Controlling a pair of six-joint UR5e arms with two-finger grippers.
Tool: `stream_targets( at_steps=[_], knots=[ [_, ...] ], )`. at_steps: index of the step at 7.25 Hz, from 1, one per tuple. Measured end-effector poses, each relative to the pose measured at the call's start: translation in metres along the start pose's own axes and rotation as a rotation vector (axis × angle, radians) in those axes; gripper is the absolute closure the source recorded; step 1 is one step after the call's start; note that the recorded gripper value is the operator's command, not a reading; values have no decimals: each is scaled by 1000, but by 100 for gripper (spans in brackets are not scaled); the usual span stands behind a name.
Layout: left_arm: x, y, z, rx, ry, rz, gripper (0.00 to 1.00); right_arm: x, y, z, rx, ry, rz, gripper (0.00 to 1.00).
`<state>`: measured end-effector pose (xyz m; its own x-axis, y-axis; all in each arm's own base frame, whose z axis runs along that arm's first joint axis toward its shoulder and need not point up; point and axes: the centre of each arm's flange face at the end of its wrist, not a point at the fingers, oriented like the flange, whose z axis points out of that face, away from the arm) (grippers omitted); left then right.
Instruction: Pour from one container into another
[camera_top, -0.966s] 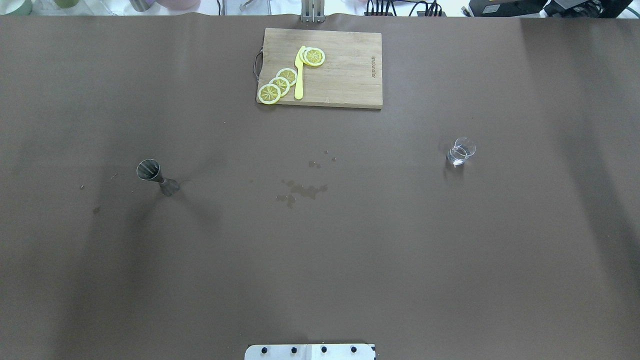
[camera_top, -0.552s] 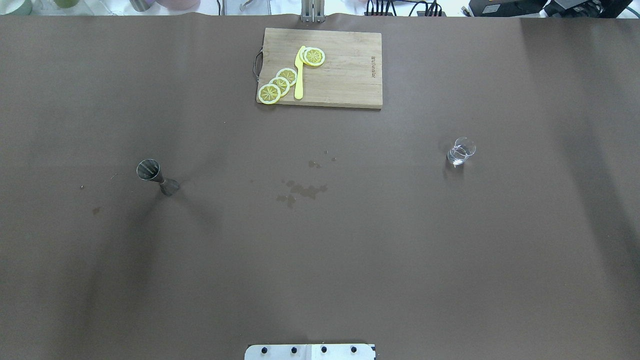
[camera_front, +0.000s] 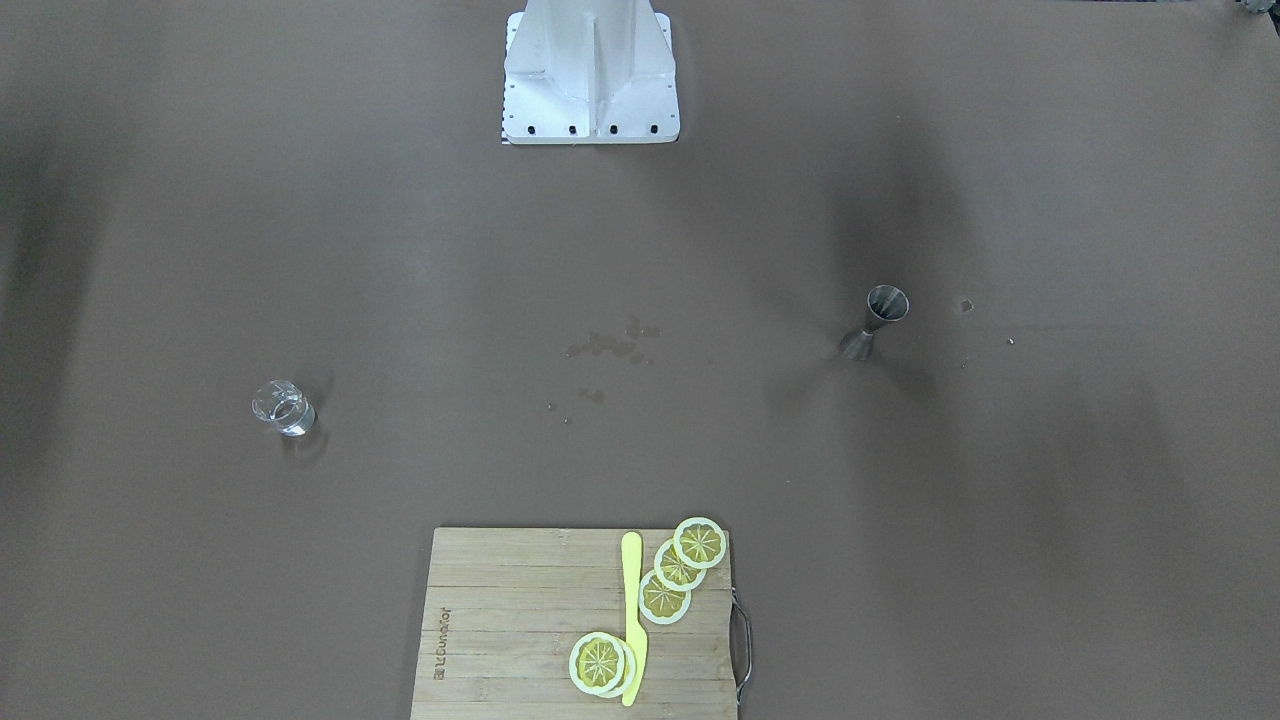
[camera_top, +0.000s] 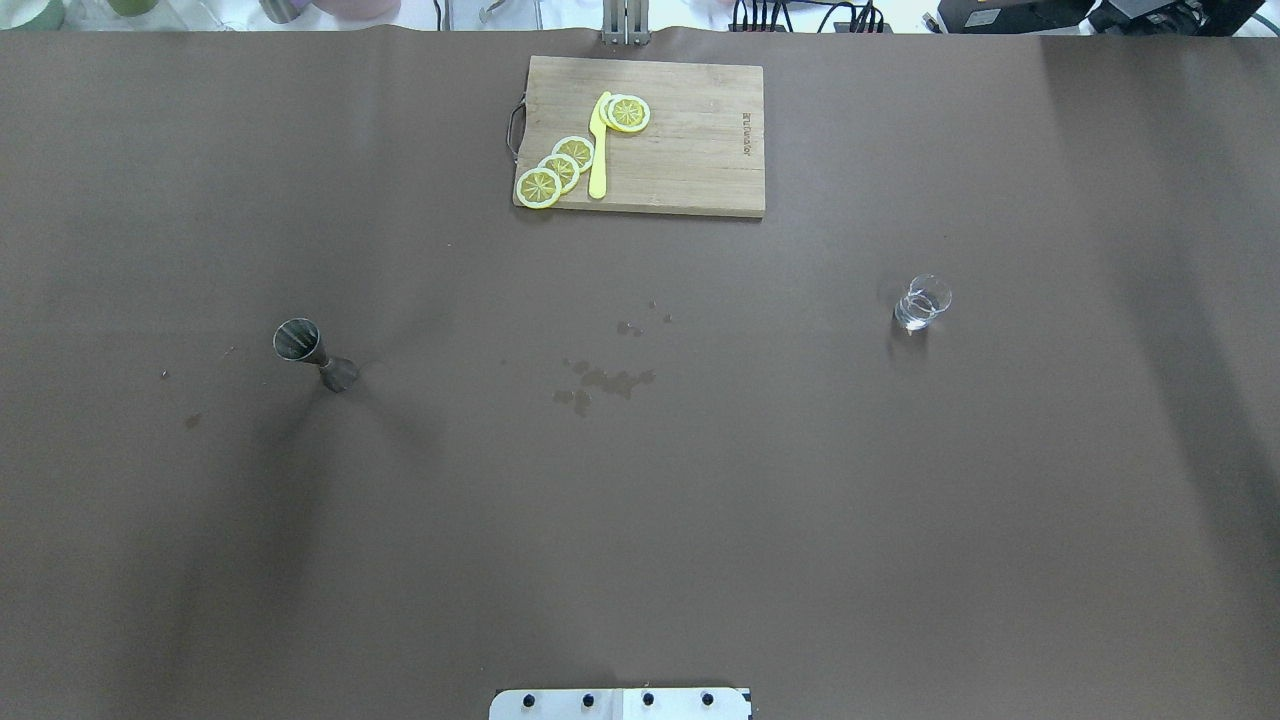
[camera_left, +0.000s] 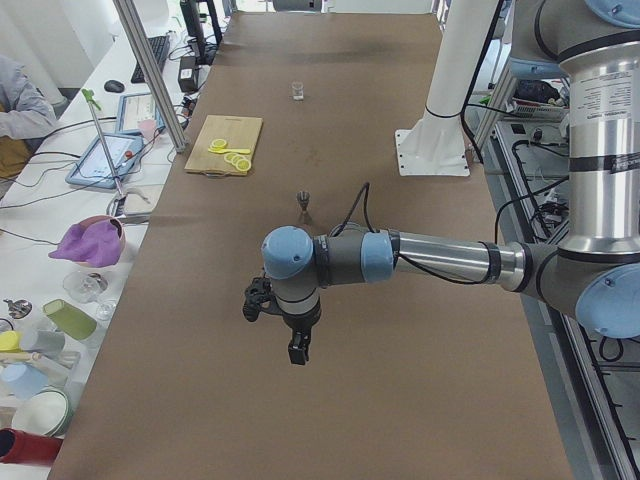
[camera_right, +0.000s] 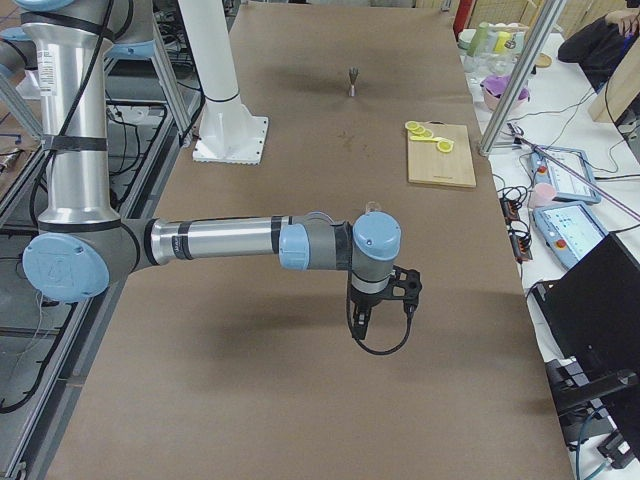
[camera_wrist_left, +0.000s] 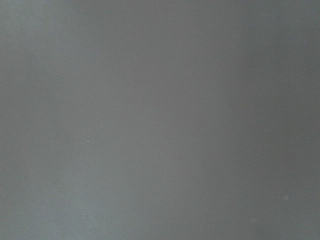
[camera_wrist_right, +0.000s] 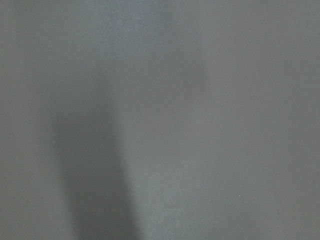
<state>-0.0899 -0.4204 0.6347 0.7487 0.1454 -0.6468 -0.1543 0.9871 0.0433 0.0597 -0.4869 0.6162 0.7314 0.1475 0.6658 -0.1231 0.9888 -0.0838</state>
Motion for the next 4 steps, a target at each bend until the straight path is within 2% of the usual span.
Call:
stream_targets(
  at_steps=[4],
  knots=[
    [-11,13,10,-32,-1,-21,2,0,0,2,-8,-16,5,0]
  ],
)
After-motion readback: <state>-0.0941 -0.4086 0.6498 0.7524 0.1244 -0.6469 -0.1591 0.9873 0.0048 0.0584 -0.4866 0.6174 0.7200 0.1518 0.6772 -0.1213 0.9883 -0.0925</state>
